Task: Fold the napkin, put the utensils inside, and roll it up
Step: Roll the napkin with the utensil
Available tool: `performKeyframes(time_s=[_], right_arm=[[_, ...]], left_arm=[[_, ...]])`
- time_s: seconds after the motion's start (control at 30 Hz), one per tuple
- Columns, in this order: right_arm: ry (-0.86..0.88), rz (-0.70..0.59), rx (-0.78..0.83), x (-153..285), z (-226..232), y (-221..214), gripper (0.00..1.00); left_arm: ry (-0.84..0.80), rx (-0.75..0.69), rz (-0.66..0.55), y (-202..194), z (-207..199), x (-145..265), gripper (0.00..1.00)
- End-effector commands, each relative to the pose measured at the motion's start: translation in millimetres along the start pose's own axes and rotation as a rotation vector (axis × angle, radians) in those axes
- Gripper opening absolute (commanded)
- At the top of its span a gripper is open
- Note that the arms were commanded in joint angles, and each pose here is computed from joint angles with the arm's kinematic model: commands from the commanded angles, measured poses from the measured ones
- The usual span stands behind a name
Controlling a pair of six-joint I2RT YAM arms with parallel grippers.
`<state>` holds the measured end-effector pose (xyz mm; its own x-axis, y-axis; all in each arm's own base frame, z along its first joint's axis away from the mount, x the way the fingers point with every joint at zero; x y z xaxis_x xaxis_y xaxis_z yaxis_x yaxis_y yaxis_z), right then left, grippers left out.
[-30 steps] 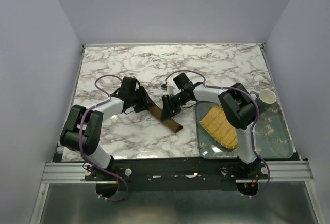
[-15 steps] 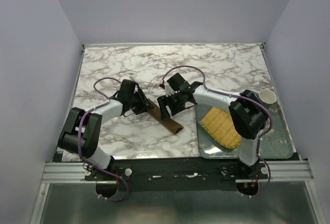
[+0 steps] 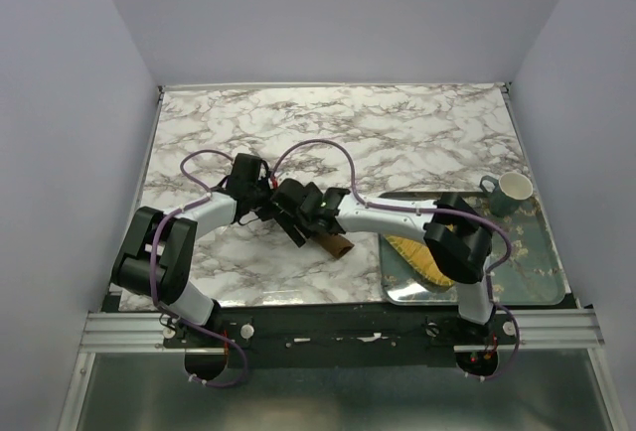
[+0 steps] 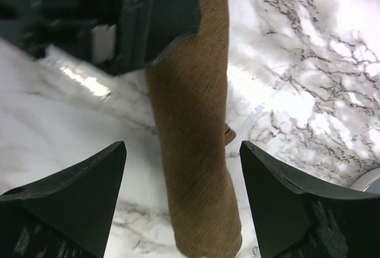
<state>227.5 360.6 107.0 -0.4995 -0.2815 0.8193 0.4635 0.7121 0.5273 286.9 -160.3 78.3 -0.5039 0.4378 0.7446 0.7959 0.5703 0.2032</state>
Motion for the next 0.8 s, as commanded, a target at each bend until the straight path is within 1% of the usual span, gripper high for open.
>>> performKeyframes(time_s=[0.0,0.1,0.2,0.23,0.3,0.4,0.43,0.47,0.5,0.53,0.6,0.63,0.7,0.73,0.77], right_arm=[[-0.172,0.066,0.05,-26.4,-10.9,-12.2,0.84],[-0.186,0.08,0.057,-34.4,-10.2,-18.0,0.82],[-0.193,0.094,0.069,-39.5,-9.5,-24.4,0.78],[-0.196,0.101,0.073,-41.2,-10.0,-26.8,0.74],[-0.197,0.116,0.078,-44.5,-9.4,-32.5,0.7],[-0.138,0.121,0.055,-46.5,-6.1,-36.1,0.57],[-0.08,0.121,0.036,-45.0,-2.3,-39.2,0.51],[-0.051,0.121,0.0,-45.4,-6.0,-40.9,0.49],[-0.015,0.095,-0.027,-45.4,-5.2,-37.7,0.47],[0.07,0.092,-0.05,-40.9,-0.6,-41.8,0.47],[0.142,0.056,-0.112,-41.1,-7.1,-37.2,0.46],[0.239,0.053,-0.136,-39.1,-2.1,-37.8,0.46],[0.34,0.045,-0.201,-40.5,-10.4,-39.3,0.45],[0.431,0.046,-0.22,-38.5,-7.1,-39.4,0.45],[0.464,0.054,-0.261,-42.2,-16.5,-42.6,0.44]], left_arm=[[-0.018,0.005,-0.008,-0.9,-2.5,2.6,0.5],[-0.018,0.001,-0.013,-0.1,-3.7,4.4,0.51],[-0.021,0.0,-0.014,0.5,-4.9,4.9,0.5],[-0.022,-0.002,-0.015,0.9,-5.4,5.0,0.5],[-0.022,-0.002,-0.015,0.6,-5.3,5.6,0.52],[-0.017,-0.019,-0.035,3.2,-6.1,9.4,0.55],[-0.018,-0.026,-0.044,5.1,-7.7,12.4,0.6],[-0.018,-0.041,-0.049,6.2,-7.8,14.3,0.63],[-0.015,-0.049,-0.057,8.1,-8.1,16.4,0.65],[-0.014,-0.052,-0.066,10.8,-9.3,20.6,0.69],[-0.008,-0.06,-0.078,14.3,-8.6,24.9,0.72],[-0.009,-0.063,-0.084,15.4,-9.4,28.4,0.75],[-0.014,-0.066,-0.096,18.1,-9.8,32.7,0.77],[-0.018,-0.066,-0.095,18.0,-11.0,35.6,0.77],[-0.024,-0.065,-0.096,18.4,-11.9,37.6,0.77]])
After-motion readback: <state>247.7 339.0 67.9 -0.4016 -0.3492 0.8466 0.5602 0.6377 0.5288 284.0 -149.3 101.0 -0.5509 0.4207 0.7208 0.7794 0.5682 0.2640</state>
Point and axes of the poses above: each gripper's point midway between its finger pads, its own x axis back along the fingers, its own z axis along the line the jaws close on, y = z × x, the point moved 5 cm from there along x, back along the fingers, and after that the axes turned 8 degrees about x, right-handed, at the moved point
